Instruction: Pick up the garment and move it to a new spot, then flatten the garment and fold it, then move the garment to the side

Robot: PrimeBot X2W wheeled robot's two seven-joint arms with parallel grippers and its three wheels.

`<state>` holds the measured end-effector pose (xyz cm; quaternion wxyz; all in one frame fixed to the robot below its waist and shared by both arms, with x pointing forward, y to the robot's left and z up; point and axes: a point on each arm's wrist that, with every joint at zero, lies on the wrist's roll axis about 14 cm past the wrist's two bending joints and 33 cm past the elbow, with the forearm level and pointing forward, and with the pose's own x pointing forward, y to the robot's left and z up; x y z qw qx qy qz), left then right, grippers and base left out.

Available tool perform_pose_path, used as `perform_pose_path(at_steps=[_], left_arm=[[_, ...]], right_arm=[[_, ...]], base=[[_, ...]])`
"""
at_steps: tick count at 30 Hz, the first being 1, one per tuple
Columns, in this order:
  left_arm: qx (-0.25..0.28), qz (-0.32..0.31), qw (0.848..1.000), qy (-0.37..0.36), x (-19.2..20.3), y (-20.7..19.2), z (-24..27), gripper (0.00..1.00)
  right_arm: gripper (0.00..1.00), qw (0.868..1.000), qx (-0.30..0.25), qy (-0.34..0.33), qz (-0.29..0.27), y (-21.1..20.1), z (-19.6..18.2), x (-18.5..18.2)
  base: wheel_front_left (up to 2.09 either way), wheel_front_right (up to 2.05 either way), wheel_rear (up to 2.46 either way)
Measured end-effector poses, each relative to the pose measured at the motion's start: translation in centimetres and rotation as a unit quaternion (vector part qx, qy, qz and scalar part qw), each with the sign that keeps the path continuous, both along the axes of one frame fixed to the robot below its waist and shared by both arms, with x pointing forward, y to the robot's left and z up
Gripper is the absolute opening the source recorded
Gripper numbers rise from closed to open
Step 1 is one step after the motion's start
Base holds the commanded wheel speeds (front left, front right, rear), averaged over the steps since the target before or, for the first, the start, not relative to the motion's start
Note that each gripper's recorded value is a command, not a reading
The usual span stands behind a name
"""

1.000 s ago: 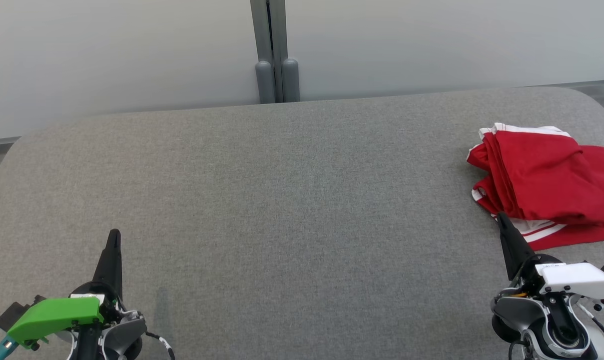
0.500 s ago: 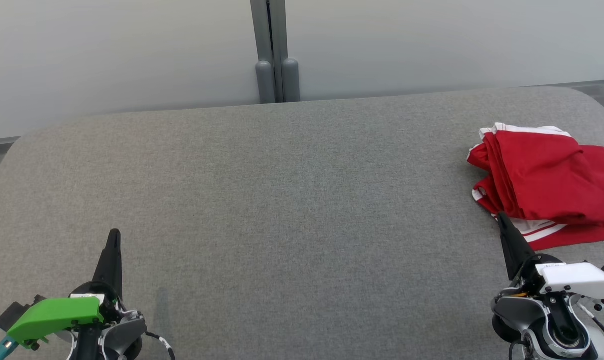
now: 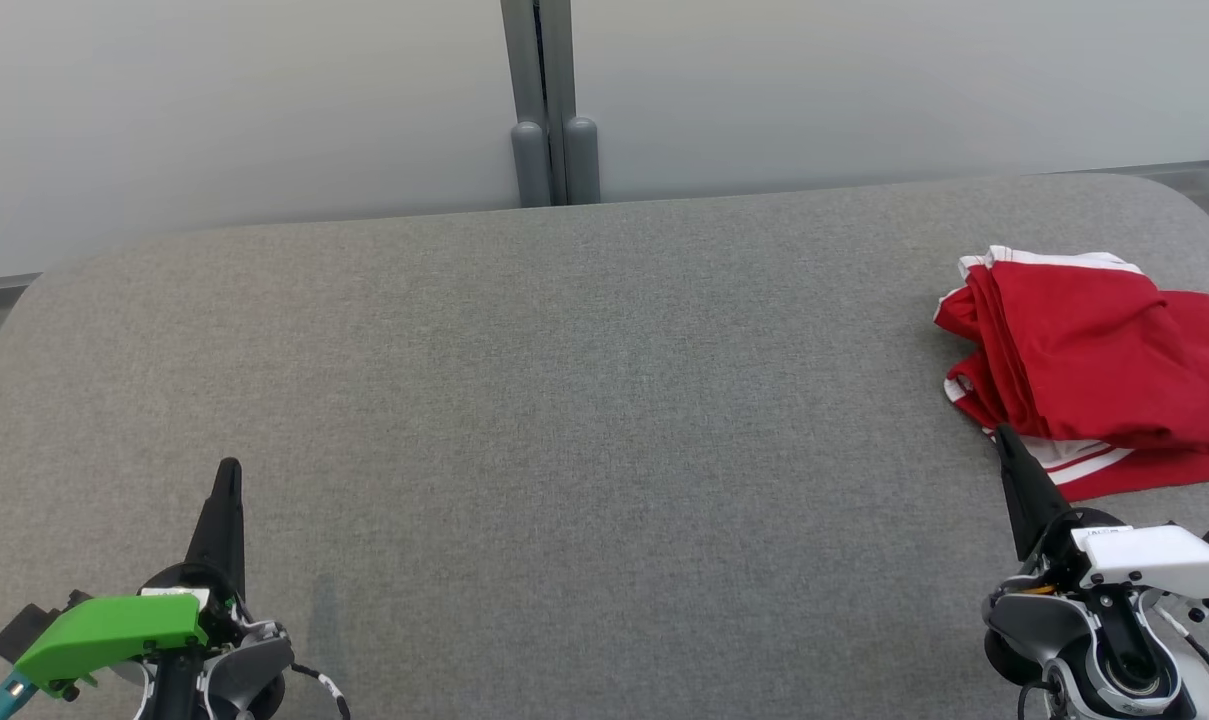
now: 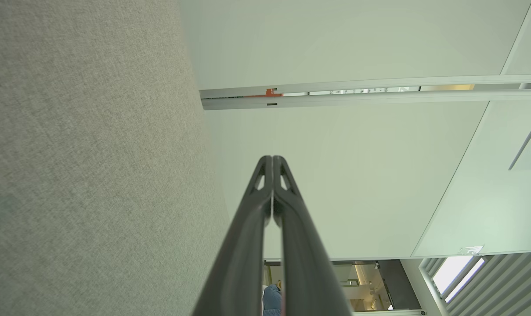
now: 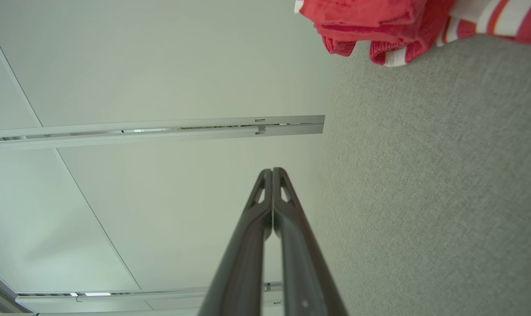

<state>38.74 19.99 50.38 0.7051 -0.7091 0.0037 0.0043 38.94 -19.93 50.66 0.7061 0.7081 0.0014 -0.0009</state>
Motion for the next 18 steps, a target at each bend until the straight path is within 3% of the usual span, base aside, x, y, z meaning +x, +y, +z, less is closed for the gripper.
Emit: perform_pose_path(at_steps=[18], left_arm=[[0.000, 0.000, 1.000, 0.000, 0.00, 0.00, 0.00, 0.00]], right_arm=[[0.00, 1.000, 0.000, 0.000, 0.000, 0.00, 0.00, 0.00]], base=[[0.00, 0.00, 0.00]])
